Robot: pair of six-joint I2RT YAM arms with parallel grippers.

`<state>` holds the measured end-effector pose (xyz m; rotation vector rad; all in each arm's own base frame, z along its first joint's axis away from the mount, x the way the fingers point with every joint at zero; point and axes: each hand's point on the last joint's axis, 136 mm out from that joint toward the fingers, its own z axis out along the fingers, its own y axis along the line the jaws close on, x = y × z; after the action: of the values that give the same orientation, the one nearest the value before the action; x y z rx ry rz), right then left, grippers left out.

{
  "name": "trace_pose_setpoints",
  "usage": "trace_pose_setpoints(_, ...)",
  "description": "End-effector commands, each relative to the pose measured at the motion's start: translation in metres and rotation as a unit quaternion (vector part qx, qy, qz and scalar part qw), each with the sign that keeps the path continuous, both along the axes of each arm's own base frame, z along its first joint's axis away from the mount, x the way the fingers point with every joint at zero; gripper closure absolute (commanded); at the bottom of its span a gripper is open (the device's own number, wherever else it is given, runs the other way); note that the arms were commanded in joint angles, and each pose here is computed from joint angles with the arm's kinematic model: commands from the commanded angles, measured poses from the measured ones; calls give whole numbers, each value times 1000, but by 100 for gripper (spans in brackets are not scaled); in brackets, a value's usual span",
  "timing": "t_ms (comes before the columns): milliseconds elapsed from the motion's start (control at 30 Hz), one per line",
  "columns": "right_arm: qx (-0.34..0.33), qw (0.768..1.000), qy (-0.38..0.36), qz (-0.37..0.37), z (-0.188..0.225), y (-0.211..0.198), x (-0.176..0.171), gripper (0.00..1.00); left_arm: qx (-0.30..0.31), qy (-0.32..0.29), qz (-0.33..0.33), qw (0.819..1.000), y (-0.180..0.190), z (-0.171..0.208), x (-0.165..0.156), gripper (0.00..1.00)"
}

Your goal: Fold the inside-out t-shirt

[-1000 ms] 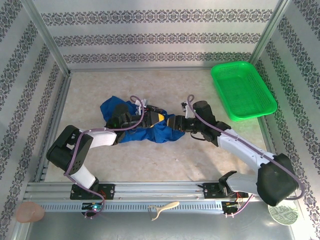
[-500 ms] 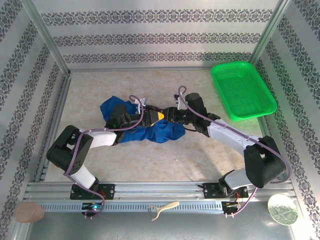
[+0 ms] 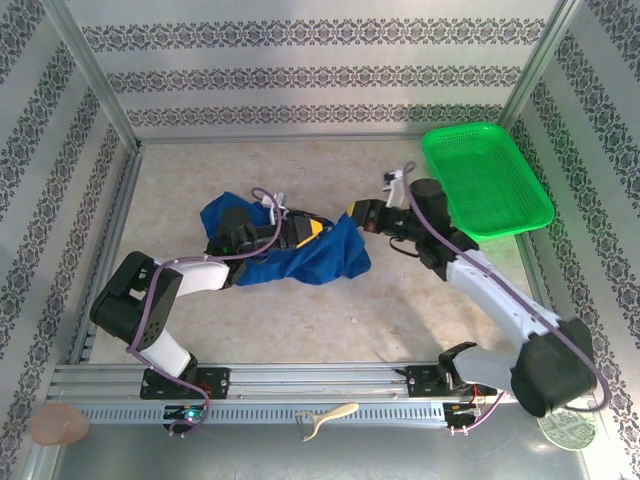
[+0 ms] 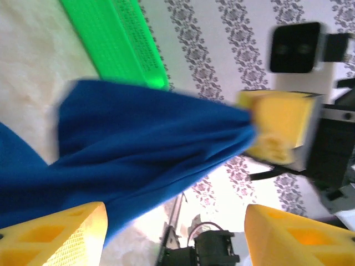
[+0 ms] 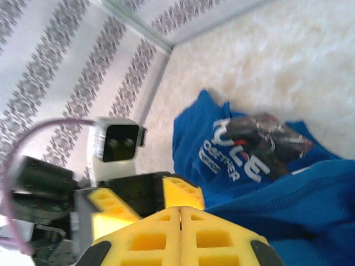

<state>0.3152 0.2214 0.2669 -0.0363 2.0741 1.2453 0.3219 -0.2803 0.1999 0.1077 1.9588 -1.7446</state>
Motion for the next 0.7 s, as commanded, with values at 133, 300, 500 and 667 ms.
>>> trace_pose_setpoints(133,7,999,-35,8,61,-11,-20,100,119,47,50,990,26,-77,2,33)
trace_pose_setpoints(300,-43,997,-53,-26,74,-27,-32,100,248,104,111,957,64,-136,2,33)
trace_pose_setpoints(500,-148,986,5,-79,15,-45,-38,100,391,98,141,904,105,-145,1,33)
trace_pose_setpoints(667,-169,980,58,-84,-56,-16,-49,100,411,43,142,900,111,-100,3,31)
